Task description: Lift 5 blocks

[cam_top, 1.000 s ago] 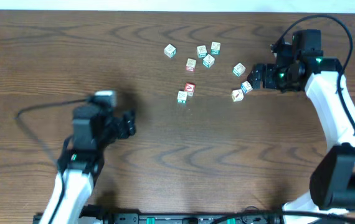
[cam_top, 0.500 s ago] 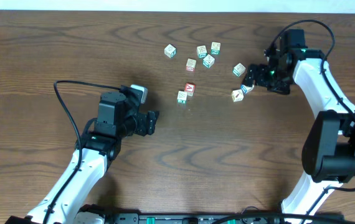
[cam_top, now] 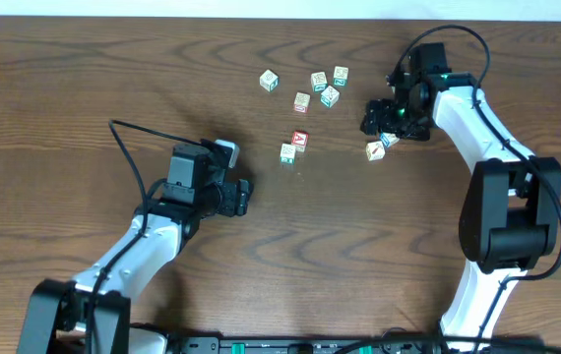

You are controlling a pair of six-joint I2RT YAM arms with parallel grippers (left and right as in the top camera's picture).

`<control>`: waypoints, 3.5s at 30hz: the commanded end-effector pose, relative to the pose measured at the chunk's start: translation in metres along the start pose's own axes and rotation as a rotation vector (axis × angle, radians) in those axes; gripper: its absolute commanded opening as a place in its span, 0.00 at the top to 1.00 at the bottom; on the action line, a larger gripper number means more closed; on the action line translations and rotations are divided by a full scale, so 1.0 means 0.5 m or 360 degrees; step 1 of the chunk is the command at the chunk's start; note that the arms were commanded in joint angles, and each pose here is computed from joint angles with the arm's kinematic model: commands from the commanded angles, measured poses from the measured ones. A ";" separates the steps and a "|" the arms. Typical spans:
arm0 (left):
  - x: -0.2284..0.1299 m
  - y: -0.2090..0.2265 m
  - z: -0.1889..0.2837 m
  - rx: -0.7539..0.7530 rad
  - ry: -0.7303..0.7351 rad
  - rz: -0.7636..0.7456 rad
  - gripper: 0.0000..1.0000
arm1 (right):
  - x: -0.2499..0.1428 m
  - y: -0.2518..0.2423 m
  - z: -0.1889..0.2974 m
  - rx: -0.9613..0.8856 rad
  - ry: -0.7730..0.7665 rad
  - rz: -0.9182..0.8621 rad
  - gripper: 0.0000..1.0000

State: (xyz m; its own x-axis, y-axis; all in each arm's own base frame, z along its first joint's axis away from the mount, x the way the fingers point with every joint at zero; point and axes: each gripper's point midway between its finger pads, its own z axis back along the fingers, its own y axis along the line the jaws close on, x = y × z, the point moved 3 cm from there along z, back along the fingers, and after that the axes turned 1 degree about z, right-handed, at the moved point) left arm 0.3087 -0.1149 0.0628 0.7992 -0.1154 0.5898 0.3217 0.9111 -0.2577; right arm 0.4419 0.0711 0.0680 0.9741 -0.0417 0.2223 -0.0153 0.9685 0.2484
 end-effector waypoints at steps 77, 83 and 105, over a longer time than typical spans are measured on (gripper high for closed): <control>0.110 -0.136 -0.157 -0.0117 -0.0074 -0.0282 0.21 | -0.041 -0.098 -0.008 -0.0508 0.0128 -0.0140 0.99; 0.118 -0.131 -0.157 -0.0084 -0.0093 -0.0337 0.21 | -0.048 -0.071 0.099 -0.0490 0.0056 -0.0174 0.99; 0.115 -0.120 -0.207 -0.0072 -0.0150 -0.0361 0.39 | -0.315 0.075 0.048 -0.0297 0.0444 -0.0109 0.99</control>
State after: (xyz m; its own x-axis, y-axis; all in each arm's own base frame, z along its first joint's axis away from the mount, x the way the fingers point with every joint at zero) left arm 0.3787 -0.2155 0.0298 0.6732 -0.2749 0.6864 0.5101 0.8447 -0.1620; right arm 0.2929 0.1188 0.0730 0.9975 -0.0215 -0.0668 0.0310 0.9889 0.1450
